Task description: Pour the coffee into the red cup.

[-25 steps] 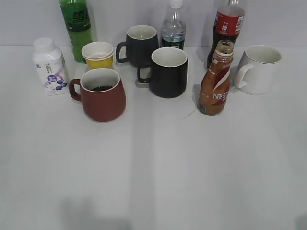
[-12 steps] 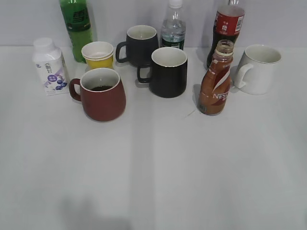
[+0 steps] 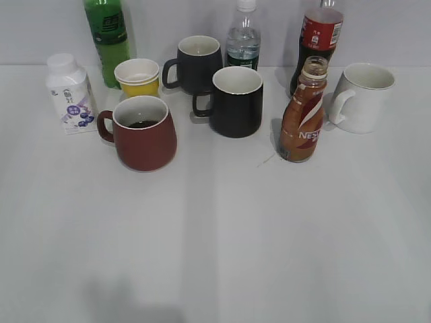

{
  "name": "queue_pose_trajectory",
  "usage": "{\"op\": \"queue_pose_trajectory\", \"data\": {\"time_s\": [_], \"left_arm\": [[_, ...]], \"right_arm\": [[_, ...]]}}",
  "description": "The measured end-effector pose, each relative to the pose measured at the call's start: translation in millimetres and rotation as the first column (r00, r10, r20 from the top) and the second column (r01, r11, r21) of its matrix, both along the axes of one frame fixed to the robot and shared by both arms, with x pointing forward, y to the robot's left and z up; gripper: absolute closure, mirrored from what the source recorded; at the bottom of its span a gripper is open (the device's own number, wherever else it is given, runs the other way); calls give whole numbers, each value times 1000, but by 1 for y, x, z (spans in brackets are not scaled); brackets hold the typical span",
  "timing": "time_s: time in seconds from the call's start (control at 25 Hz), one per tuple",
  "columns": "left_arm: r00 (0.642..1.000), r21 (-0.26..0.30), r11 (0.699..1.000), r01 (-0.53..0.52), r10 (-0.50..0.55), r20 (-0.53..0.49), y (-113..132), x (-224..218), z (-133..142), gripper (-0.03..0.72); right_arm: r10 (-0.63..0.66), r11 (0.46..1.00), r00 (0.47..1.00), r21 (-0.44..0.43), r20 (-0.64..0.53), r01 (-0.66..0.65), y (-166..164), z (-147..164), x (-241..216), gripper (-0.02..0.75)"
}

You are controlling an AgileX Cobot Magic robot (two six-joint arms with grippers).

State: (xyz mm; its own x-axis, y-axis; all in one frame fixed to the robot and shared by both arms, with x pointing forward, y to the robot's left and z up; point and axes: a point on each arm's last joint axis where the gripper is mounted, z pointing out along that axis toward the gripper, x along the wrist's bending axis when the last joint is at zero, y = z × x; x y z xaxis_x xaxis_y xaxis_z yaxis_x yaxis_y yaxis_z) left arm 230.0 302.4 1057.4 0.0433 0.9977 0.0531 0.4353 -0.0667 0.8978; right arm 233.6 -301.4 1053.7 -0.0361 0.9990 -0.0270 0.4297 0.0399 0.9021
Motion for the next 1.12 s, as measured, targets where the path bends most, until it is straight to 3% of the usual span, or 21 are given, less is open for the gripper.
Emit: {"op": "queue_pose_trajectory", "data": {"time_s": [0.32, 1.12], "left_arm": [[1000, 0, 1000, 0, 0, 0, 0, 0, 0, 447], [1000, 2, 1000, -1, 1, 0, 0, 0, 0, 450]], "right_arm": [[2, 1000, 1000, -5, 0, -2, 0, 0, 0, 290], [0, 1000, 1000, 0, 0, 0, 0, 0, 0, 290]]}}
